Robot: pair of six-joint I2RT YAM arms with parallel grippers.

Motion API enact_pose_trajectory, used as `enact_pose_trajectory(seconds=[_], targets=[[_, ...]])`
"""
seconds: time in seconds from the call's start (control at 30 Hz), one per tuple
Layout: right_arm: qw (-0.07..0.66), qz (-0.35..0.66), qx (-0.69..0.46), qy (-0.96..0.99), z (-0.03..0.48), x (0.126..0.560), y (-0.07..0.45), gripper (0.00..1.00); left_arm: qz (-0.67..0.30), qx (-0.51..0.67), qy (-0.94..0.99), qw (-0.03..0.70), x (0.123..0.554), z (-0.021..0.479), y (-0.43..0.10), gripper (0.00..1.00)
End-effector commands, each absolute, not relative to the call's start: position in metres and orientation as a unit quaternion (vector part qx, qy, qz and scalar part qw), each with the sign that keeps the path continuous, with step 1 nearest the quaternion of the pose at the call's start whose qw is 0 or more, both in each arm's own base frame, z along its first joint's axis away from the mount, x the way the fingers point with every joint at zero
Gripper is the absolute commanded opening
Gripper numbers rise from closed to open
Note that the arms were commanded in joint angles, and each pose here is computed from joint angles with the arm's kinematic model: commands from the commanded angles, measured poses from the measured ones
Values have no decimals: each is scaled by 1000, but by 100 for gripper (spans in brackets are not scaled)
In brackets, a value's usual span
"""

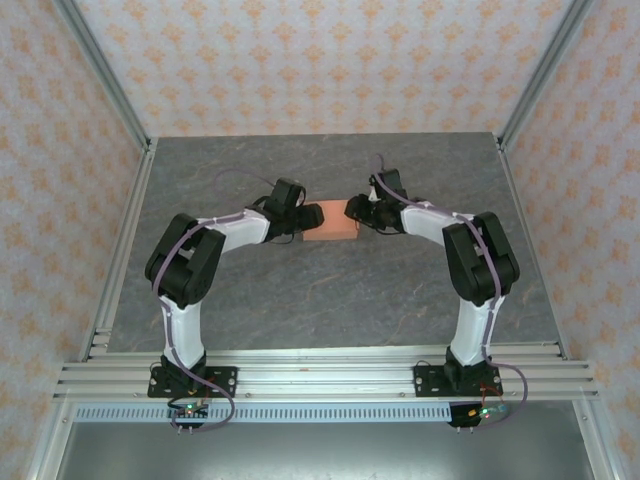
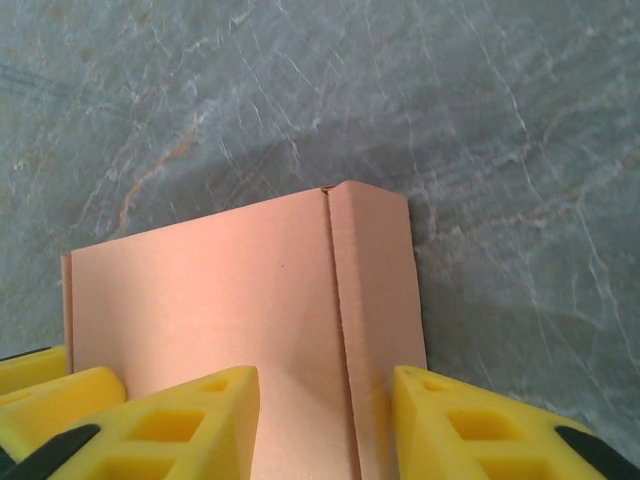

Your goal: Fold the paper box

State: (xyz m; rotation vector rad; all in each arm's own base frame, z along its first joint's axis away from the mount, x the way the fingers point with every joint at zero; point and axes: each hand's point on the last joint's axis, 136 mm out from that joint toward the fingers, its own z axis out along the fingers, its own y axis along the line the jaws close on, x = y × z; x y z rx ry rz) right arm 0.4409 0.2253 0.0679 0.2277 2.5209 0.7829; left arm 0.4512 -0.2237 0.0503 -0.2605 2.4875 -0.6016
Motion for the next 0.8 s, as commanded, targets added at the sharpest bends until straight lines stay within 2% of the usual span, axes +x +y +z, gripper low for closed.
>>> enact_pose_trajectory(seconds=[0.0, 0.13, 0.27, 0.4, 0.6, 0.63, 0.77], targets=[[251, 263, 78, 928, 74, 448, 218, 46, -191, -89, 935, 284, 456, 55, -210, 66], [281, 228, 69, 930, 97, 446, 201, 54, -159, -75, 930, 322, 456, 82, -196, 71], [326, 180, 55, 927, 134, 440, 178, 57, -123, -73, 916, 374, 449, 118, -173, 77], [396, 88, 46, 913, 177, 422, 135, 60, -64, -86, 885, 454, 425, 160, -131, 81], [499, -110, 69, 857, 221, 380, 45, 77, 63, -112, 814, 566, 369, 214, -52, 92], [511, -134, 78, 845, 224, 373, 32, 80, 80, -114, 808, 573, 361, 216, -42, 99], [528, -175, 123, 822, 213, 356, -7, 95, 130, -141, 803, 564, 343, 202, -5, 100]])
